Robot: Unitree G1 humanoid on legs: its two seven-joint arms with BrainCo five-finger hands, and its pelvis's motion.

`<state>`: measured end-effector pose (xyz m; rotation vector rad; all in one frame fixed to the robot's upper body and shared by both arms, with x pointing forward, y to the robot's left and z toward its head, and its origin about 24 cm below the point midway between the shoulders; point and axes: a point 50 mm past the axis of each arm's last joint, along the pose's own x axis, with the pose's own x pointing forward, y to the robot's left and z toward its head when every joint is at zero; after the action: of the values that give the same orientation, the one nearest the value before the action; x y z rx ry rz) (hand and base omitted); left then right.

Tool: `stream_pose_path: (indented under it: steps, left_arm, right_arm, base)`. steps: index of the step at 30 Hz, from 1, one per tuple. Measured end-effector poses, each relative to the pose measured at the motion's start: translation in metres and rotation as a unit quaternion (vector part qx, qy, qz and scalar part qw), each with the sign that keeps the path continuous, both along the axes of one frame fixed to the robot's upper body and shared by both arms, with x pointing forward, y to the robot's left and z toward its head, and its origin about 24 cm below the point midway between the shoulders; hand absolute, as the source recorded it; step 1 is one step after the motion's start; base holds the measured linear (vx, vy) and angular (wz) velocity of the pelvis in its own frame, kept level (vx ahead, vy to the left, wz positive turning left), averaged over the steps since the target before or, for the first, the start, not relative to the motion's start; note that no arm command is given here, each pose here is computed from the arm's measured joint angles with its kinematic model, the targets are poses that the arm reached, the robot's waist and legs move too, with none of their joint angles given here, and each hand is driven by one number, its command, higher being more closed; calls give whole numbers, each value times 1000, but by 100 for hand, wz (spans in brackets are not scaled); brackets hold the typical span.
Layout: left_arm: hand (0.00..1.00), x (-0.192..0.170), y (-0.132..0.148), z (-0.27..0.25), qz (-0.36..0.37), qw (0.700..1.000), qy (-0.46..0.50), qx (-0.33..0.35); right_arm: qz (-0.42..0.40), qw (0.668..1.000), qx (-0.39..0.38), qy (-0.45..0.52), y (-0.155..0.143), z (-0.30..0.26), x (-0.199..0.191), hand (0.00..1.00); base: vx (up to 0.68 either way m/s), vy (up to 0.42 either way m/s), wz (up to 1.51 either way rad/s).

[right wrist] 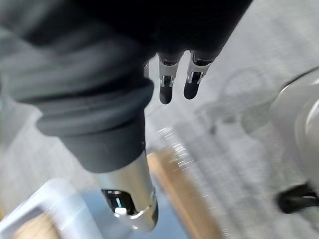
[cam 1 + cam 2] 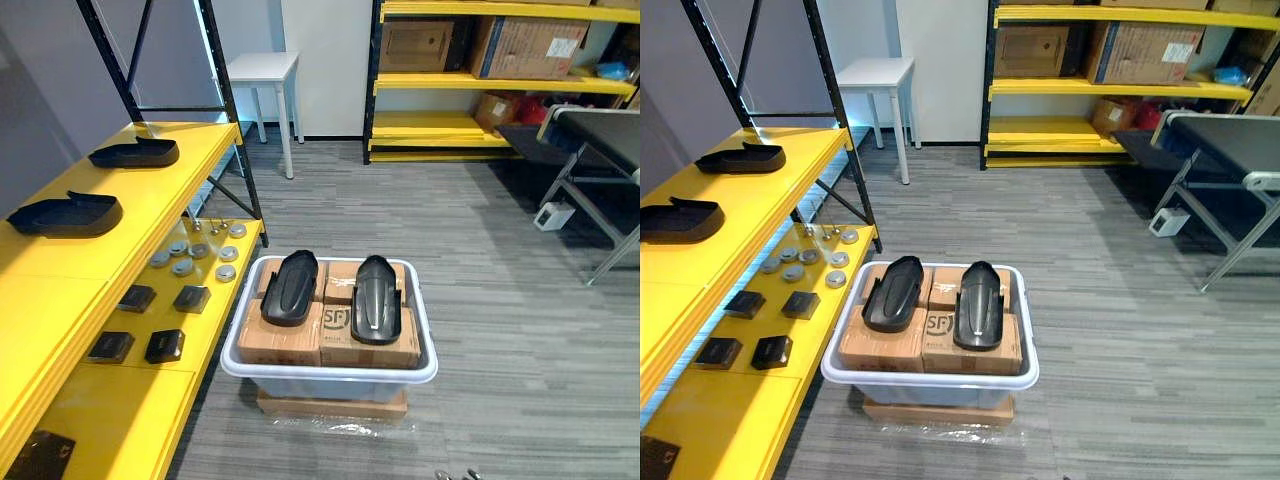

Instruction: Walk over and take plastic housings, then place them on the shelf

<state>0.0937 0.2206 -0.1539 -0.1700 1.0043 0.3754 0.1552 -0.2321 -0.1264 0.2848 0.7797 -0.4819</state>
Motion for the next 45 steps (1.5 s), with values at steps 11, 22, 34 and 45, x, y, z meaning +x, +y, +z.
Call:
stream_pose_path:
  steps: [11,22,34,45]
  left_arm:
    - [0,7,-11,2,-1,1000,-23,1]
    - [0,75,-19,25,-40,993,-104,37]
    - [0,109,-44,39,-97,984,-144,47]
    - [0,129,-52,46,-110,980,-157,46]
  right_arm:
    - [50,948,-234,-211,-29,110,60,0]
    - [3,883,-279,-377,15,214,163,0]
    - [-20,878,-347,-328,-18,271,226,0]
    - [61,886,-392,-240,-48,295,243,100]
  base:
    - [248,-166,3]
    - [-85,51,16]
    - [-19,9,15]
    - [-45,3,5]
